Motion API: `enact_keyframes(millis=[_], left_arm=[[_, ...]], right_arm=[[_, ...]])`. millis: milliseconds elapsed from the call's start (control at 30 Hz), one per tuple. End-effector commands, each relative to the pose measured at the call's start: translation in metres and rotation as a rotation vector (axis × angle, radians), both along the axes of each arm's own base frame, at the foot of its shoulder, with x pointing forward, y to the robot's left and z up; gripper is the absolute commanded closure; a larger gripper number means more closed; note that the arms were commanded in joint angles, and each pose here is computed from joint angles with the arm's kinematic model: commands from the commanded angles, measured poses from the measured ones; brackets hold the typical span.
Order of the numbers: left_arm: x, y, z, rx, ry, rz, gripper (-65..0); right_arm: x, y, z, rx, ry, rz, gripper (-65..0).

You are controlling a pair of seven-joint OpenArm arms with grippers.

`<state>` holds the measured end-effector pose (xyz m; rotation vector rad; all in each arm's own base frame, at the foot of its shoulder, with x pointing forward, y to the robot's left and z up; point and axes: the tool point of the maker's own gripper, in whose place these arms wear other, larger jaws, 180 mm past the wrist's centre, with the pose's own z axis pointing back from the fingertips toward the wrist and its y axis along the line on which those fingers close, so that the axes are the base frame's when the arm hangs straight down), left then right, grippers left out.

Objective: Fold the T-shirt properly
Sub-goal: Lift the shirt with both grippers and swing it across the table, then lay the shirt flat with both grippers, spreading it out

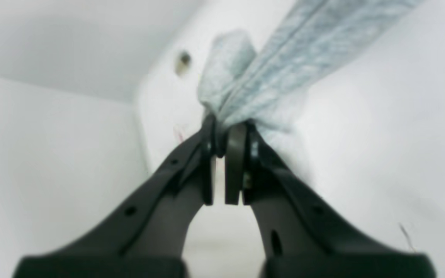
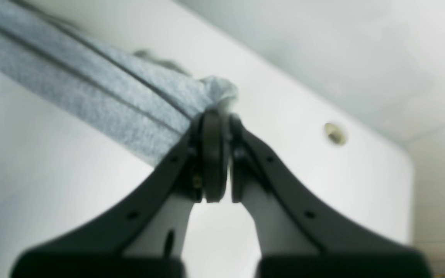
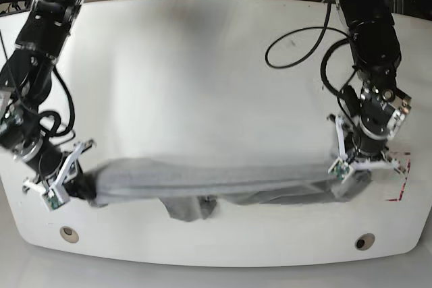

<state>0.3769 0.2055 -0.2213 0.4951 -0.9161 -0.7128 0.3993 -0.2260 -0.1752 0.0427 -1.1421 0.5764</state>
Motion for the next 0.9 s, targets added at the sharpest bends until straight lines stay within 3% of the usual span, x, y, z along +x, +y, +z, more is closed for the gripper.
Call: enact_keyframes(millis=[0,200,333,800,867], left_arm=[[-0.024,0.017,-0.027,0.048,0.084,0.061,0.0],[-0.095,0.017,-0.106,0.056,0.331,0.053,0.0],[-0.128,0.017,-0.132,0.058,0.428,0.051,0.0],[-0.196,0.030,-0.168,0.102,0.612,0.048,0.0],[-0.205,0.030,-0.172,0.103,0.637,0.047,0.0]], right_arm=[[-0.022,-0.019,-0.027,-0.003,0.062,-0.077,0.0],[-0.085,-0.025,-0.115,0.075,0.283,-0.152,0.0],[-0.119,-0.025,-0.148,0.121,0.376,-0.197,0.0],[-0.202,-0.021,-0.205,0.138,0.600,-0.237,0.0],[-0.206,-0.021,-0.207,0.136,0.610,-0.239,-4.1]])
